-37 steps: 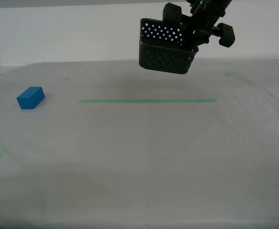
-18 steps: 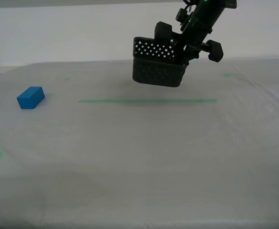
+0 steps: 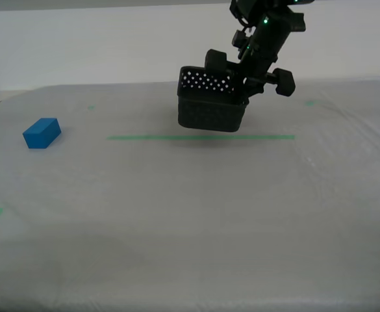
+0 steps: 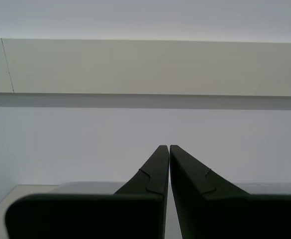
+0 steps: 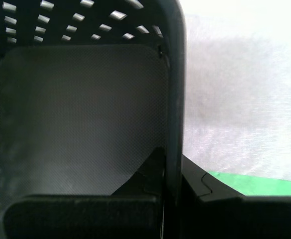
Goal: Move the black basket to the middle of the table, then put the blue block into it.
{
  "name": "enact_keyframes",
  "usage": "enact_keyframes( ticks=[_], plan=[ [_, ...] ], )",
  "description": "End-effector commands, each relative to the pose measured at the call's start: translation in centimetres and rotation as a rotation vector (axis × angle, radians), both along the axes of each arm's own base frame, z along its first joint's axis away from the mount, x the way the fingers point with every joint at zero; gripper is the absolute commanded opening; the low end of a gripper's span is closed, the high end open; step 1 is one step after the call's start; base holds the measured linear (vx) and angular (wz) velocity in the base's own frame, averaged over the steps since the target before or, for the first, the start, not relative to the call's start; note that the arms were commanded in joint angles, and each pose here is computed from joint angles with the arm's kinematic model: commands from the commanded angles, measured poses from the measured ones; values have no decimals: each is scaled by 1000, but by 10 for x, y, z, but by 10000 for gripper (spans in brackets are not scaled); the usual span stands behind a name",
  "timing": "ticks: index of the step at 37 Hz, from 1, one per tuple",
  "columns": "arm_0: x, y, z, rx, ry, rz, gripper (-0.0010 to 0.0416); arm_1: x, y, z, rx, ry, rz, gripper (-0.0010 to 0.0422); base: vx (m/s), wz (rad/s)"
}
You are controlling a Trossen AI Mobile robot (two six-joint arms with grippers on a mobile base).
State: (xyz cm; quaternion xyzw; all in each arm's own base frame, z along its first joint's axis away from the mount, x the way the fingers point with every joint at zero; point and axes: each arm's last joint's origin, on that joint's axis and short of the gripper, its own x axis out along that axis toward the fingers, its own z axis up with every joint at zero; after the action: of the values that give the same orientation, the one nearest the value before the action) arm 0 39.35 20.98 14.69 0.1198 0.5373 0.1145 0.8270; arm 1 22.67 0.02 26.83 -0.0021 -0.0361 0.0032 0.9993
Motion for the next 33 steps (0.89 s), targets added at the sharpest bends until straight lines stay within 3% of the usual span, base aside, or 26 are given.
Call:
enact_keyframes(
  ticks=[1, 21, 33],
  plan=[
    [5, 5, -10, -6, 13, 2, -1, 0, 0, 0, 1, -3, 0, 0, 0, 0],
    [9, 8, -46, -94, 65, 8, 0, 0, 0, 0, 1, -3, 0, 0, 0, 0],
    [9, 8, -46, -88, 63, 19, 0, 0, 0, 0, 1, -3, 1, 0, 0, 0]
  ],
)
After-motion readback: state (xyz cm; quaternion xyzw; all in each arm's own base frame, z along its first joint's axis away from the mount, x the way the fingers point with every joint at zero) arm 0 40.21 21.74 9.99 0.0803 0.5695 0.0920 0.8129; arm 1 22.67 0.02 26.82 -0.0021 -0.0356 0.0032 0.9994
